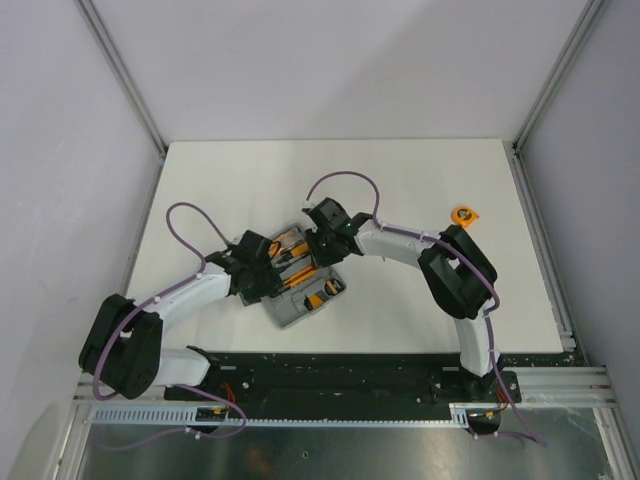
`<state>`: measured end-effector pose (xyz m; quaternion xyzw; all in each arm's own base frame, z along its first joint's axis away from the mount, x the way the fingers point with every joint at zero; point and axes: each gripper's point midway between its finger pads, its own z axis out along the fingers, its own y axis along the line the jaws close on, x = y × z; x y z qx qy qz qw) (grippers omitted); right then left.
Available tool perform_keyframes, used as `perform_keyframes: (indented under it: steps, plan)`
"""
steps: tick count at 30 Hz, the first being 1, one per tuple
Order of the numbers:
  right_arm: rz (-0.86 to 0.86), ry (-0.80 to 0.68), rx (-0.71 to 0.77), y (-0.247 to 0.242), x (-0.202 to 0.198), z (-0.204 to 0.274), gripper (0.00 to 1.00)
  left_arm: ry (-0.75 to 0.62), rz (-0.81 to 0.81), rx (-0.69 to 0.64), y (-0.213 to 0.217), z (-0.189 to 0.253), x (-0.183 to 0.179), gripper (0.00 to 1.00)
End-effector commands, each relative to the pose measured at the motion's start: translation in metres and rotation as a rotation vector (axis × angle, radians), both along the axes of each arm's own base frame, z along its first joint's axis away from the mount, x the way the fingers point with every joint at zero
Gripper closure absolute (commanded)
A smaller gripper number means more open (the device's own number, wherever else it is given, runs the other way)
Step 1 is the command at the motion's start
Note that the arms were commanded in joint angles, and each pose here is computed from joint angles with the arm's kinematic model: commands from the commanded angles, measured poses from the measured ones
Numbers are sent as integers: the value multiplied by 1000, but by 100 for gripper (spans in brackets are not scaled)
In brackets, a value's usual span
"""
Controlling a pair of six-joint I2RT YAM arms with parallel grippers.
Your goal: Pack the tool kit
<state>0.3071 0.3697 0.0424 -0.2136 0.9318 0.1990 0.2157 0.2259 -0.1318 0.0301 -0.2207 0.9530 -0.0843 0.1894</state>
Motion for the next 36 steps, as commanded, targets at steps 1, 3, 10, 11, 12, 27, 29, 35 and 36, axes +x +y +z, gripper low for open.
perform_keyframes:
  steps: [1,3,10,11,12,27,29,35,36]
  plan:
    - [-15,-60,86,12,15,33,67,-17,41,6,9,-1,0,39]
    - [-16,-61,87,13,18,33,66,-12,41,6,9,-2,-1,45]
    - [0,-32,54,15,16,18,63,15,33,15,11,-11,-4,51]
    - [6,-29,52,15,15,18,62,19,32,14,10,-12,-5,50]
    - [10,-29,48,16,13,17,62,25,30,14,10,-13,-6,50]
    - [21,15,-8,13,7,-4,65,42,16,12,10,-19,-6,68]
    - [25,19,-24,13,6,-8,65,55,14,13,10,-22,-9,70]
    - [34,26,-71,12,1,-22,65,85,19,26,14,-30,-15,71]
    - [34,25,-83,11,1,-25,65,91,20,28,14,-31,-16,71]
